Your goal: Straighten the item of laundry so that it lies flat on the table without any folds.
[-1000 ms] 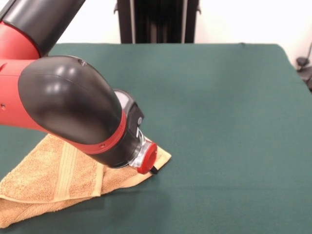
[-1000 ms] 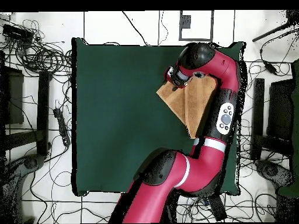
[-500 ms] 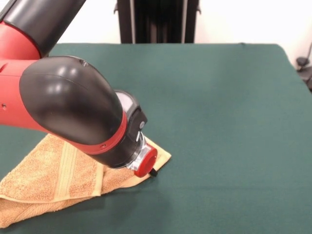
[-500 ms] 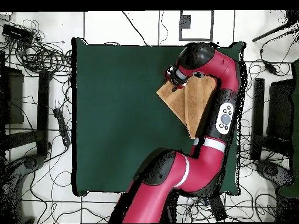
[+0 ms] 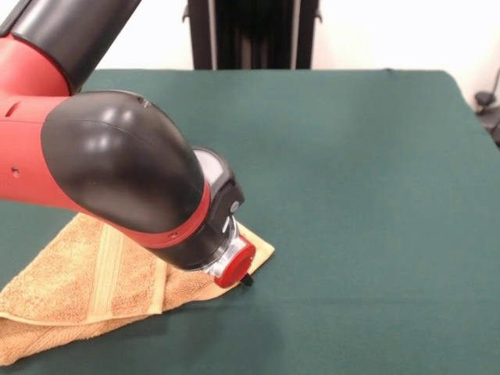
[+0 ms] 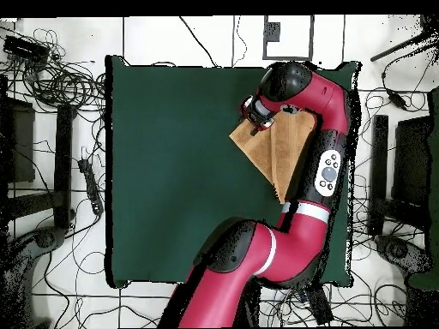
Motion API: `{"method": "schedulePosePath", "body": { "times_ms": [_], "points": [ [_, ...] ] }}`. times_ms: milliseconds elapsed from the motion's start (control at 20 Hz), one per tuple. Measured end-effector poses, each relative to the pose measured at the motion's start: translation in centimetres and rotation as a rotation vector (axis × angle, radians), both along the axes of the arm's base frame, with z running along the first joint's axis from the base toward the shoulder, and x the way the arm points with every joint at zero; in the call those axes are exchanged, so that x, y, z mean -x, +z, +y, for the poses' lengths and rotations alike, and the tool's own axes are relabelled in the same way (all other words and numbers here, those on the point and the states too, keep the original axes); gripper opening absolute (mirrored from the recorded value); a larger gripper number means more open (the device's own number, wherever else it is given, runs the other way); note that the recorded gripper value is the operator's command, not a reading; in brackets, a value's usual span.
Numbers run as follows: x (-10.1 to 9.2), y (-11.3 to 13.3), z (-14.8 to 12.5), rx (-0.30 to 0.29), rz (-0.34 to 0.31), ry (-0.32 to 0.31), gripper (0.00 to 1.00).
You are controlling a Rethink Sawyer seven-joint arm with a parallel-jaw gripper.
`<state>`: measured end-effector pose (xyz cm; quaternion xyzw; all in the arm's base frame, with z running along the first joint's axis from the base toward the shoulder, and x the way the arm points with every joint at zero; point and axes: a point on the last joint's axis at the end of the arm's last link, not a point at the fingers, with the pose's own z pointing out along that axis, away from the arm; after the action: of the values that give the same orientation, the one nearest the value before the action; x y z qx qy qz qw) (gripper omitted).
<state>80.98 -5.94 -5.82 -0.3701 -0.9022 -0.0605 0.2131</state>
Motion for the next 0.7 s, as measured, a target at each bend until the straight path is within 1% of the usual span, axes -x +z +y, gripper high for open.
{"method": "schedulePosePath", "body": {
  "times_ms": [150,200,400,700],
  "points": [
    [-0.01,-0.07,0.19,0.029,0.009,-0.016,1.0],
    [-0.08,-0.06,0.42,0.05,0.012,-0.024,1.0],
    [-0.27,0.03,0.57,0.07,0.01,-0.027,1.0],
    [-0.82,0.31,0.8,0.083,-0.006,-0.025,1.0]
  ]
}}
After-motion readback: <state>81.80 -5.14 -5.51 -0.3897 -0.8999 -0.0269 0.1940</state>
